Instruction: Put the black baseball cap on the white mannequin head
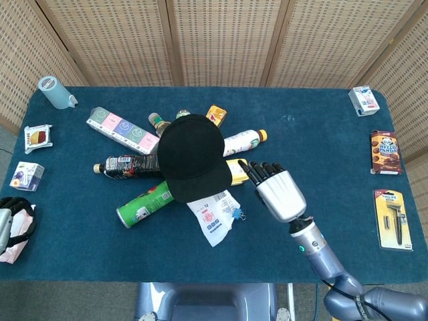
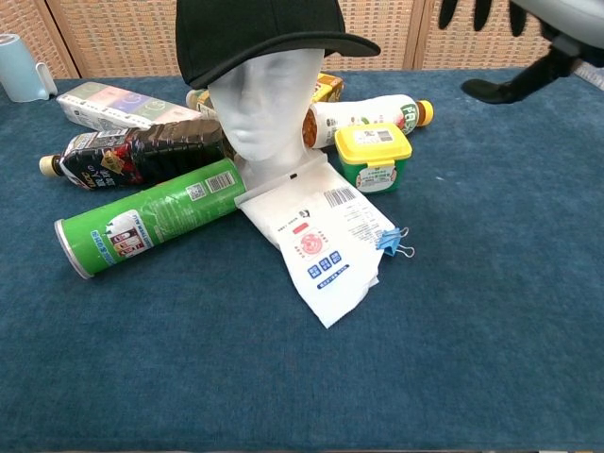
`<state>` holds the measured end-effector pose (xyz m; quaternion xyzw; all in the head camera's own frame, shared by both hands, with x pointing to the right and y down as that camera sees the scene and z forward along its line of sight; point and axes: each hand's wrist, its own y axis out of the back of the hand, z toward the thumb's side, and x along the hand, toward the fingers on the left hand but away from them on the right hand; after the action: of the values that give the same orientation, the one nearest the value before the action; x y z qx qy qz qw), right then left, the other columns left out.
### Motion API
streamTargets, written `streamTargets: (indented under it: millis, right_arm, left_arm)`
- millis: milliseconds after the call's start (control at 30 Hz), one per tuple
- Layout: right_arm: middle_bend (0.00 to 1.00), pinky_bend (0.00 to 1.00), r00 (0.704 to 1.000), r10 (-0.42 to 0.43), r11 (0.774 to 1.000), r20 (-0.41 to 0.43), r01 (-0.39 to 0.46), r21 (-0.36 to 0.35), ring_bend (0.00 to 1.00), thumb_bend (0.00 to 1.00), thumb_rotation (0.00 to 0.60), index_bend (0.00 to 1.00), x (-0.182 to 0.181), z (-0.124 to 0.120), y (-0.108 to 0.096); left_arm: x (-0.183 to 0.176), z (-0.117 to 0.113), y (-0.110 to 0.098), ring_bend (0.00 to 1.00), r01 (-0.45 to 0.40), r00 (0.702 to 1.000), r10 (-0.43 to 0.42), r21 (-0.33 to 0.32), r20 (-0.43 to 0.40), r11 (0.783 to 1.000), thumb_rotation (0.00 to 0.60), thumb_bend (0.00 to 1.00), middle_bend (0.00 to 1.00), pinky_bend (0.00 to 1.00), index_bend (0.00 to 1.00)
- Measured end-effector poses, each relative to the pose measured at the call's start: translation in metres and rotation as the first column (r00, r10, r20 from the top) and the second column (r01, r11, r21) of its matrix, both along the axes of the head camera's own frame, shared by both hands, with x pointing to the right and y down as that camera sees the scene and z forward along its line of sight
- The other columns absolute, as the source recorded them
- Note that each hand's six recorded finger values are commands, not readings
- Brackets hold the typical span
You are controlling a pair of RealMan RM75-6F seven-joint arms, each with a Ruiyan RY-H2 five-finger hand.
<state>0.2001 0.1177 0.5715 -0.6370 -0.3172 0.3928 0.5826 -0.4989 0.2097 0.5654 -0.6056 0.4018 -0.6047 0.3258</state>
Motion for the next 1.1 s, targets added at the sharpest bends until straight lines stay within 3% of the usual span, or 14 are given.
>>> streamTargets:
  millis: [267, 500, 700, 800, 900, 1100]
  right_arm:
    - [0.53, 0.73, 0.984, 0.175, 0.982, -0.028, -0.176, -0.068, 0.63, 0.53, 0.600, 0.42, 0.067, 0.007, 0.011]
    - [0.63, 0.87, 0.946, 0.320, 0.939, -0.056, -0.324, -0.111, 0.75, 0.56, 0.600, 0.54, 0.126, 0.012, 0.027]
    - [0.73, 0.93, 0.888, 0.452, 0.873, -0.087, -0.460, -0.162, 0.85, 0.61, 0.600, 0.62, 0.177, 0.019, 0.050]
    - [0.75, 0.94, 0.851, 0.517, 0.832, -0.092, -0.525, -0.180, 0.86, 0.62, 0.600, 0.64, 0.203, 0.020, 0.066]
    - [0.75, 0.94, 0.824, 0.557, 0.806, -0.108, -0.567, -0.169, 0.86, 0.62, 0.600, 0.65, 0.222, 0.018, 0.080]
    - [0.75, 0.94, 0.814, 0.571, 0.798, -0.111, -0.582, -0.157, 0.86, 0.62, 0.600, 0.65, 0.233, 0.014, 0.087]
  left_arm:
    - [0.000, 0.006, 0.001, 0.27, -0.001, 1.000, 0.001, 0.013, 0.006, 1.000, 0.600, 0.31, 0.38, 0.30, 0.51]
    - [0.004, 0.009, 0.005, 0.33, -0.019, 1.000, 0.019, 0.046, 0.010, 0.999, 0.600, 0.33, 0.39, 0.36, 0.51]
    - [0.006, 0.010, 0.018, 0.38, -0.032, 0.999, 0.033, 0.076, -0.008, 0.997, 0.600, 0.35, 0.45, 0.41, 0.57]
    - [0.009, 0.009, 0.028, 0.39, -0.036, 0.999, 0.038, 0.075, -0.024, 0.997, 0.600, 0.36, 0.46, 0.41, 0.58]
    - [0.011, 0.009, 0.033, 0.39, -0.037, 0.999, 0.040, 0.071, -0.031, 0.997, 0.600, 0.35, 0.46, 0.41, 0.58]
    - [0.012, 0.003, 0.034, 0.39, -0.041, 0.999, 0.043, 0.080, -0.027, 0.996, 0.600, 0.36, 0.46, 0.41, 0.58]
